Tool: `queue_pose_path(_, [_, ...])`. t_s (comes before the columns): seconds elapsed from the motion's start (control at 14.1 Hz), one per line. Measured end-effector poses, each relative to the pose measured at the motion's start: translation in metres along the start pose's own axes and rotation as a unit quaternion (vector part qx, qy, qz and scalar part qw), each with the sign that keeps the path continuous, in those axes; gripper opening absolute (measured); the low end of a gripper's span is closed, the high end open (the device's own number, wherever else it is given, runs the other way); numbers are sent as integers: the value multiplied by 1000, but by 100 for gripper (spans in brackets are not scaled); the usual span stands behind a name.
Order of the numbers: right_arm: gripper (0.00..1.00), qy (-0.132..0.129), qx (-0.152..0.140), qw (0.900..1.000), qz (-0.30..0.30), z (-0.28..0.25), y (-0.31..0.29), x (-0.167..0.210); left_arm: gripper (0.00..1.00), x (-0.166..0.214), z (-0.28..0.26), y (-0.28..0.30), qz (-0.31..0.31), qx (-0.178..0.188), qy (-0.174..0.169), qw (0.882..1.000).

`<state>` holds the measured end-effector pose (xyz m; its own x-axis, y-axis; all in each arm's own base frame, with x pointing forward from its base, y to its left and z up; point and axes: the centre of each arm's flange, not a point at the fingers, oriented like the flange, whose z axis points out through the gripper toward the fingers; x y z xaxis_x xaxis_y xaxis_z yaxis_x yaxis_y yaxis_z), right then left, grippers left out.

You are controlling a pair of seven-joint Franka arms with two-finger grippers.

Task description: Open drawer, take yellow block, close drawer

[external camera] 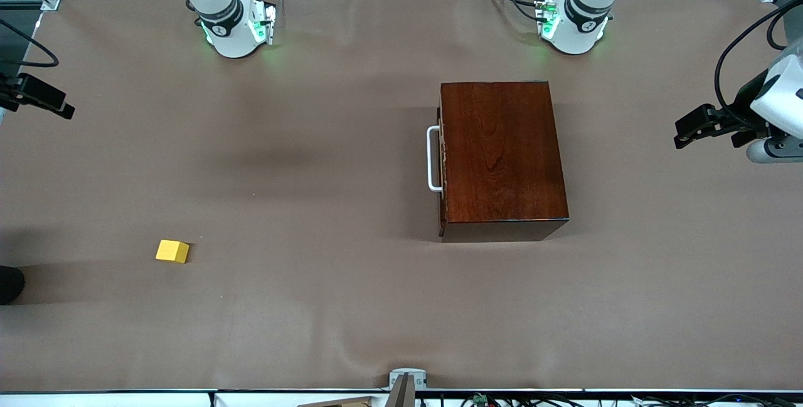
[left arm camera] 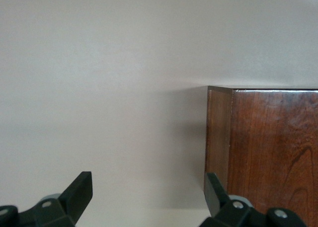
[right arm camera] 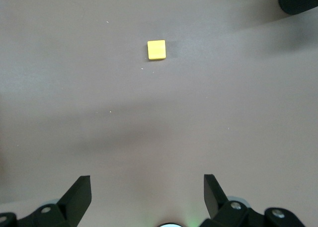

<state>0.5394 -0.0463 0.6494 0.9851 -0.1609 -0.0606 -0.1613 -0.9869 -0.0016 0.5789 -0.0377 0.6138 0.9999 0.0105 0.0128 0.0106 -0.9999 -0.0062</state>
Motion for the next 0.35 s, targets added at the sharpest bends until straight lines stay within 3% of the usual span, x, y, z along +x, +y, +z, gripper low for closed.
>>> queue_pose_path(0.35, [100, 2, 0, 1000, 4, -3, 3, 0, 100, 0, 0, 0, 0, 0, 0, 1000])
